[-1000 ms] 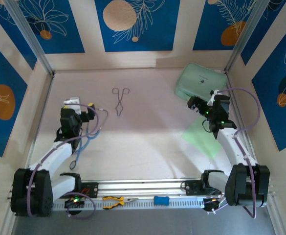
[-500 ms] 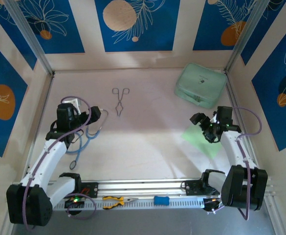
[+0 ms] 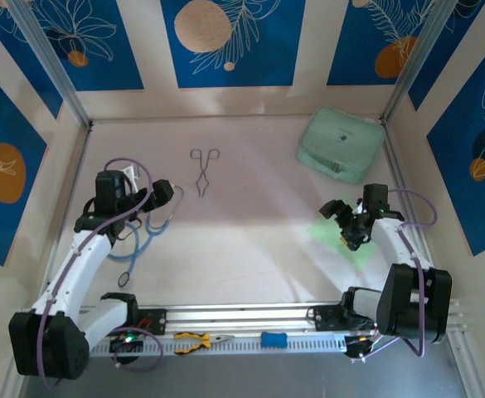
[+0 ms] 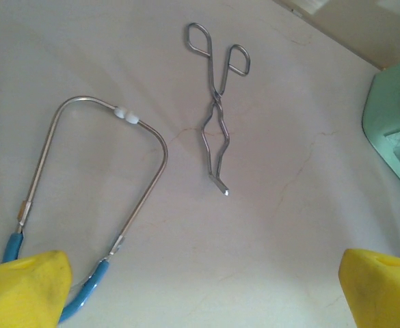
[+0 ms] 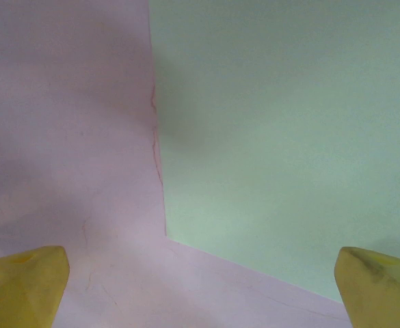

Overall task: Fold a paper plane with a square sheet of paper (pick it up from the middle)
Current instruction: Move the square sheet of paper to the center of the table.

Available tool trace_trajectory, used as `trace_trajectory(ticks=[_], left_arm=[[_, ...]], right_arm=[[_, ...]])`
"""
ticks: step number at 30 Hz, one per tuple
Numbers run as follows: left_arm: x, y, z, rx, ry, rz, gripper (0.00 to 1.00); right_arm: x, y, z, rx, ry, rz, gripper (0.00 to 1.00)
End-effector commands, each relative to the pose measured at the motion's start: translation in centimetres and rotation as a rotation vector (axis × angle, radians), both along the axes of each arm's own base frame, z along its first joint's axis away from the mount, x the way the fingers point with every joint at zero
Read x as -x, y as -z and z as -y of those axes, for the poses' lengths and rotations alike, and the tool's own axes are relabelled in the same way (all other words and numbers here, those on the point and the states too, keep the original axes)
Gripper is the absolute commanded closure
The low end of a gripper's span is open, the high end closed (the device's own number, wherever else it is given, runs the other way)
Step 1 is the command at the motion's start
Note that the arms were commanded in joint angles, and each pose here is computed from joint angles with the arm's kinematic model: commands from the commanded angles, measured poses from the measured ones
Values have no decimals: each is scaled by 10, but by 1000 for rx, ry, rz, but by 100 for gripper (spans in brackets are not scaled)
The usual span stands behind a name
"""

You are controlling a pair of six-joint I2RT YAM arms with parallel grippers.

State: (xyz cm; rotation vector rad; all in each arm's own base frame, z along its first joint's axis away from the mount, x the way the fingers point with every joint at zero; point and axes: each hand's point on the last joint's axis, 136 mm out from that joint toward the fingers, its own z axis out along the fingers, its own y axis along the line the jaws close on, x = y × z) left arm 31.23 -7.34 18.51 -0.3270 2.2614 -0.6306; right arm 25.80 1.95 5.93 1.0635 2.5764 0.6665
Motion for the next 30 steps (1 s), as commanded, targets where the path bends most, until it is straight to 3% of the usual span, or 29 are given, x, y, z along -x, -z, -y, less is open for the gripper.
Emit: trace_trajectory(ticks=[1,6,14,24,30], left_arm=[[15,0,5,74,-2,-20,0],[32,2,5,89,-1,-7,0],[26,2,7,63,24,-57,0],[10,-9,10,25,68,-83,0],[5,1,3,7,31,-107,0]], right_arm=[[1,6,1,-7,-7,-14,0],[-11,11,1,-10,-34,-28,0],[-31,15,-6,73,-107,-66,0],[-17,31,-45,58,-246,-191,1],[-6,29,-60,8,-240,-198,1]])
